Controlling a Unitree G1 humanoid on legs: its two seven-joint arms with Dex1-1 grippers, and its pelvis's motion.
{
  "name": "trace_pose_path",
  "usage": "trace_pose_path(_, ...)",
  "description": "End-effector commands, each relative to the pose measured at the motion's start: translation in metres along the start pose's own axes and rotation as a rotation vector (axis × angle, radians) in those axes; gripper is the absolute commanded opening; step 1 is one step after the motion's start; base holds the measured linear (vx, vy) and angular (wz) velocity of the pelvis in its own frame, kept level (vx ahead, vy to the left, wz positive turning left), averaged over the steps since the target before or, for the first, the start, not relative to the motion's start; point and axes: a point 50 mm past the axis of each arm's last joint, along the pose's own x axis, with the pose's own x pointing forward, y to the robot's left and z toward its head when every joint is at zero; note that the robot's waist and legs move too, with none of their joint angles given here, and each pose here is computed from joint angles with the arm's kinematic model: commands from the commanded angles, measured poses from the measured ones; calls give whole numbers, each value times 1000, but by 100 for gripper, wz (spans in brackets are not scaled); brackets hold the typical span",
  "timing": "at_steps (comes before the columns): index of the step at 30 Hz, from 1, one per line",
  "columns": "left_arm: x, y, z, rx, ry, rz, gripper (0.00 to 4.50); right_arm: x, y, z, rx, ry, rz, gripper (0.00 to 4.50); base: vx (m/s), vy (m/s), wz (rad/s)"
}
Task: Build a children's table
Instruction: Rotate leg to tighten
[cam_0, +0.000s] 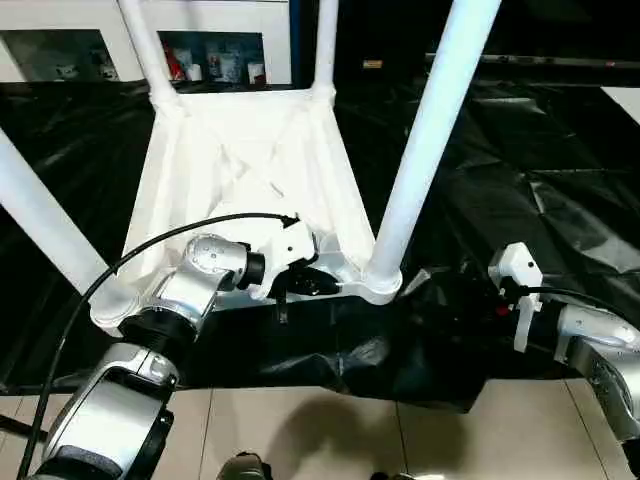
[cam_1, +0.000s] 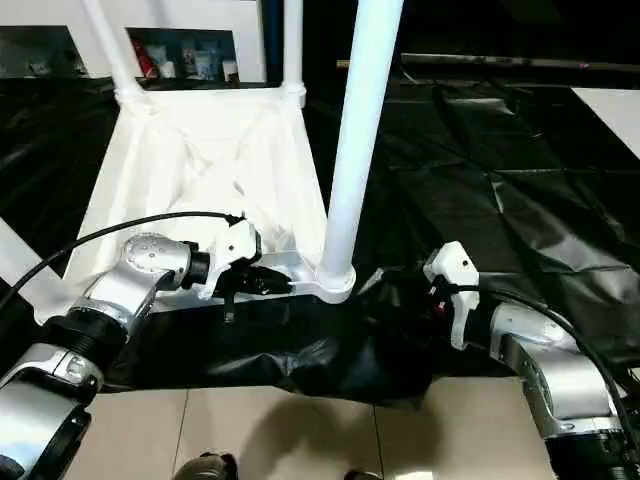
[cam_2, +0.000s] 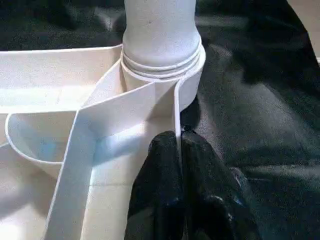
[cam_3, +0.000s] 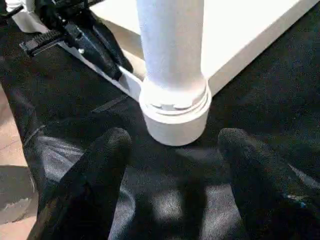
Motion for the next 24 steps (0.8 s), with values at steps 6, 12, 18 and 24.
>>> trace_pose_path(6, -3, -6, 6, 18, -25, -88, 77, 0, 5, 0, -1, 8, 16, 314, 0, 0, 0)
trace_pose_path(12, -17, -9, 23, 34, -145, -41, 110, 1, 10, -1, 4, 7, 31, 314, 0, 0, 0)
trace_pose_path(18, -26, -15, 37, -26, -303, 240, 154, 4, 19, 3, 20, -45, -38, 314, 0, 0, 0)
trace_pose_path(24, -36, -52, 16, -202, -445, 670, 217, 9, 37, -3, 107, -125, -206, 341, 0, 0, 0)
